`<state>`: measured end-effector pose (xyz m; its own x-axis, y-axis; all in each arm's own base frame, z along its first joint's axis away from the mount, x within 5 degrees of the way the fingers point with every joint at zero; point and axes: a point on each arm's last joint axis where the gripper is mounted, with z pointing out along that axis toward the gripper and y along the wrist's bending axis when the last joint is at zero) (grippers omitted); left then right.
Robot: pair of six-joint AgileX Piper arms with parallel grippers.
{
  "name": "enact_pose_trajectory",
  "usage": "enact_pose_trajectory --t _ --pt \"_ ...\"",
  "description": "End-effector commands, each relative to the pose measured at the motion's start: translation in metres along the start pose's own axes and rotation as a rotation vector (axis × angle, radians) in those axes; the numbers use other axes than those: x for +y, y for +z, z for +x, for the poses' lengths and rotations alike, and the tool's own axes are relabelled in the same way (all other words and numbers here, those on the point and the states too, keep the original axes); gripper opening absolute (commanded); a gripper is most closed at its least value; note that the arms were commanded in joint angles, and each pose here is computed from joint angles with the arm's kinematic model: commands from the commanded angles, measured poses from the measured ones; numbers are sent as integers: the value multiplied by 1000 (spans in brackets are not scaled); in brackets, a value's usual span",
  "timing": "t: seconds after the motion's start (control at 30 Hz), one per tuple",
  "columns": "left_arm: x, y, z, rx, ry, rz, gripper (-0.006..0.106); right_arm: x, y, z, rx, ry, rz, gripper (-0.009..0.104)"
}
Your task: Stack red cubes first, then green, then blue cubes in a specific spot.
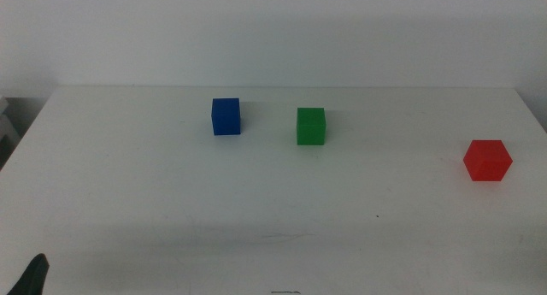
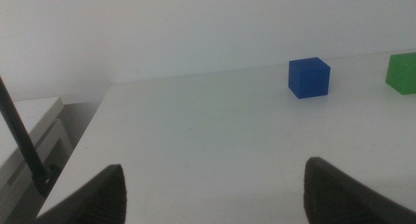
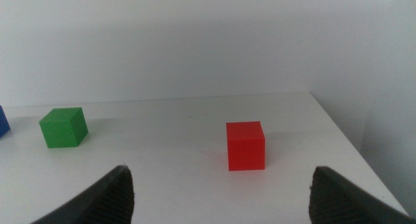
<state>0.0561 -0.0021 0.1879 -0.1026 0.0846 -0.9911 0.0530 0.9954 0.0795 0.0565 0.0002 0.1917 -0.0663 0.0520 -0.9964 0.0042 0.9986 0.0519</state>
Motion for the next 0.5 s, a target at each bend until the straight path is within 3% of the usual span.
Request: enact_pose_trajectory --t 0.0,0.2,0.47 --pt "0 -2 -10 -107 -20 0 94 0 -3 -13 -110 3 3 94" --pt "0 -2 -10 -107 -20 0 94 0 -3 -14 -114 -82 11 94" --pt "0 -2 -10 -107 -20 0 94 1 6 -45 -56 -16 9 94"
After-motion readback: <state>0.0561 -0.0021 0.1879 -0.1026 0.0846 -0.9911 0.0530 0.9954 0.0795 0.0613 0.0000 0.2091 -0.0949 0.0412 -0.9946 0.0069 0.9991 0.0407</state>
